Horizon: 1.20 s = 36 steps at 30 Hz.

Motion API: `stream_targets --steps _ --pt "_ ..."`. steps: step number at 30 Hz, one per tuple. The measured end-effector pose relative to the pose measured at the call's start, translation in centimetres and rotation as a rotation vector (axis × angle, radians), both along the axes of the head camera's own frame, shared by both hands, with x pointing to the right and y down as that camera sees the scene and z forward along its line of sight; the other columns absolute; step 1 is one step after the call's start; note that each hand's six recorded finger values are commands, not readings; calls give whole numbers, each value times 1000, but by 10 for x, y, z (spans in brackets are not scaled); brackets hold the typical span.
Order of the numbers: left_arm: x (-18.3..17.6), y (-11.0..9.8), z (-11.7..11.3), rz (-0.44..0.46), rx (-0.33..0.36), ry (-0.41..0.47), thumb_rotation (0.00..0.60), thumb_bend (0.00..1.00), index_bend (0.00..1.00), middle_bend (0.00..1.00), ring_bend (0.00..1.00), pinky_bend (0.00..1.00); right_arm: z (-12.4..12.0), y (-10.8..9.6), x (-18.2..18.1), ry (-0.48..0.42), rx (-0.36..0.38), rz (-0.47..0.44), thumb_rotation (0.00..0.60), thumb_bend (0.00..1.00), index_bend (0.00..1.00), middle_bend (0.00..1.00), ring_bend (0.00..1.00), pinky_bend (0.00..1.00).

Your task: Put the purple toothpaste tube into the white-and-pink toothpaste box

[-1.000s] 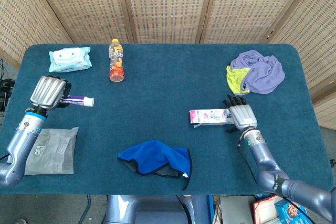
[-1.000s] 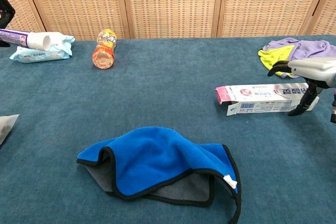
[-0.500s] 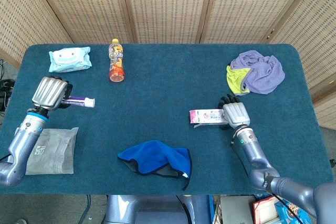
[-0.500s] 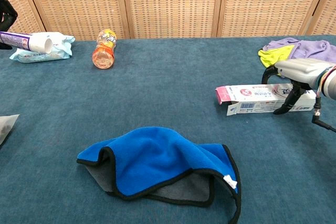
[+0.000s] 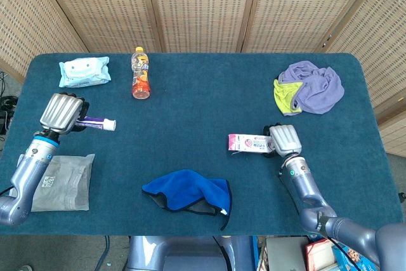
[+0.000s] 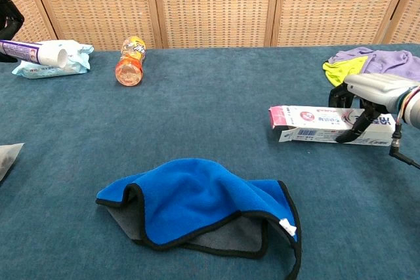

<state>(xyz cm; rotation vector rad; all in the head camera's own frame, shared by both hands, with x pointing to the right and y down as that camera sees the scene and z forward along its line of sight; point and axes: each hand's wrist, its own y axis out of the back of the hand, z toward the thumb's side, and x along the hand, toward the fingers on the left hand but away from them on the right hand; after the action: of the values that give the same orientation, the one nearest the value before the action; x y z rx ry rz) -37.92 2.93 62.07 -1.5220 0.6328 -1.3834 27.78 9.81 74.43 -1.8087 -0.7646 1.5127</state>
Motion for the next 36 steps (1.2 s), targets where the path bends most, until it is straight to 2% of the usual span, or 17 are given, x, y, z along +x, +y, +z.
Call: stream_targets --steps 10,21,26,36 --pt "25 5 -12 52 4 49 600 349 780 629 514 501 -30 -7 -26 -106 34 -16 600 169 522 475 358 425" --pt "66 19 -19 135 -32 65 600 350 781 638 525 511 -71 -16 -79 -161 89 -106 600 169 522 474 359 425" --pt "83 23 -24 156 -41 57 600 349 785 646 539 522 -79 -16 -98 -162 90 -125 600 169 522 478 361 425" --pt "114 30 -30 161 -61 22 600 349 790 655 552 533 -79 -12 -118 -170 76 -123 600 169 522 480 363 425"
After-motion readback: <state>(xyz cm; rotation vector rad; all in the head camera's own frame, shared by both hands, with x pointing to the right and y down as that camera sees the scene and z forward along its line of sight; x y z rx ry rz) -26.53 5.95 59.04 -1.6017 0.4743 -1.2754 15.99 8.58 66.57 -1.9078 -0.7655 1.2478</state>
